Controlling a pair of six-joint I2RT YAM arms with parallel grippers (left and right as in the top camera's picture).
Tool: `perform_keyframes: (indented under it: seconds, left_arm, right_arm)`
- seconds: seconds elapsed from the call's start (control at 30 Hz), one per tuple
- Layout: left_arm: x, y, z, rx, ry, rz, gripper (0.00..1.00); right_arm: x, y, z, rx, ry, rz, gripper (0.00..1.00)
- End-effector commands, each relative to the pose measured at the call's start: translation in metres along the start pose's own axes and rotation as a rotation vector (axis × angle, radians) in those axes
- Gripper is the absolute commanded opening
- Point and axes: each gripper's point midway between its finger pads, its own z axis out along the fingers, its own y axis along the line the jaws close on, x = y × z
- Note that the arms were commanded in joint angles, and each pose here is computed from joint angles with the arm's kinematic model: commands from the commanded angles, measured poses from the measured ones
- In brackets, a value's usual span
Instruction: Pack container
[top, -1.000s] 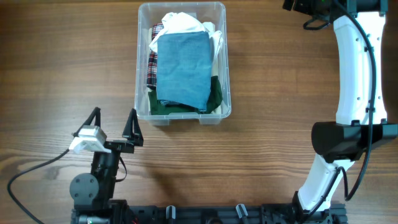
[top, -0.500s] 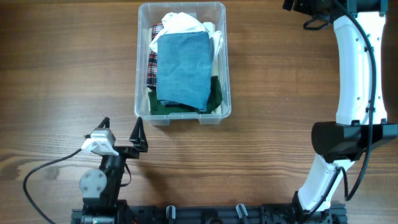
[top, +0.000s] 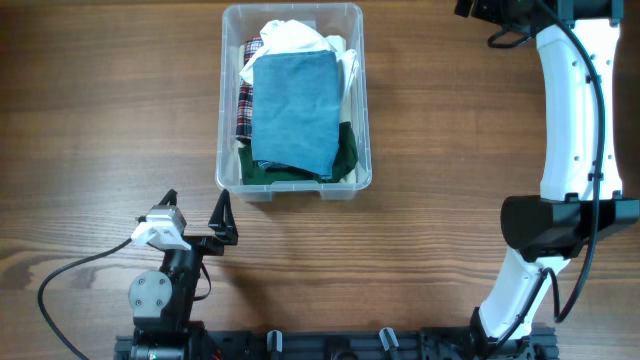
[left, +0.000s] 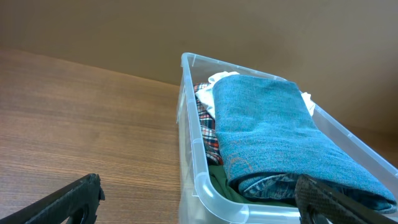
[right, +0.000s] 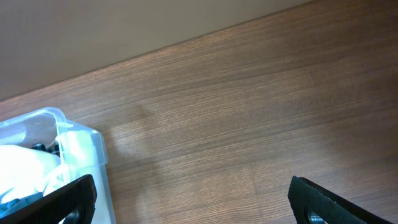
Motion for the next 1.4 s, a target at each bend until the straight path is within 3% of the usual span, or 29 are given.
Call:
perform_keyframes:
  seconds: [0.0,0.63,0.87,1.1,1.37]
  left_arm:
    - [0.001,0.001,0.000,-0.002,-0.004,0.006,1.00]
    - [0.001,0.001,0.000,-0.002,-0.004,0.005,1.00]
    - [0.001,0.001,0.000,-0.002,-0.004,0.005,1.00]
    - [0.001,0.001,0.000,-0.002,-0.004,0.006,1.00]
    - [0.001,0.001,0.000,-0.002,-0.004,0.005,1.00]
  right_arm:
    - [0.002,0.002,0.005,0.009,0.009,0.006,1.00]
    - [0.002,0.002,0.005,0.009,0.009,0.006,1.00]
    - [-0.005,0.007,-0.033,-0.023,-0.058,0.003,1.00]
    - [0.000,-0.004,-0.113,-0.048,-0.202,-0.039,1.00]
    - [0.031,-0.023,-0.169,-0.116,-0.521,-0.119,1.00]
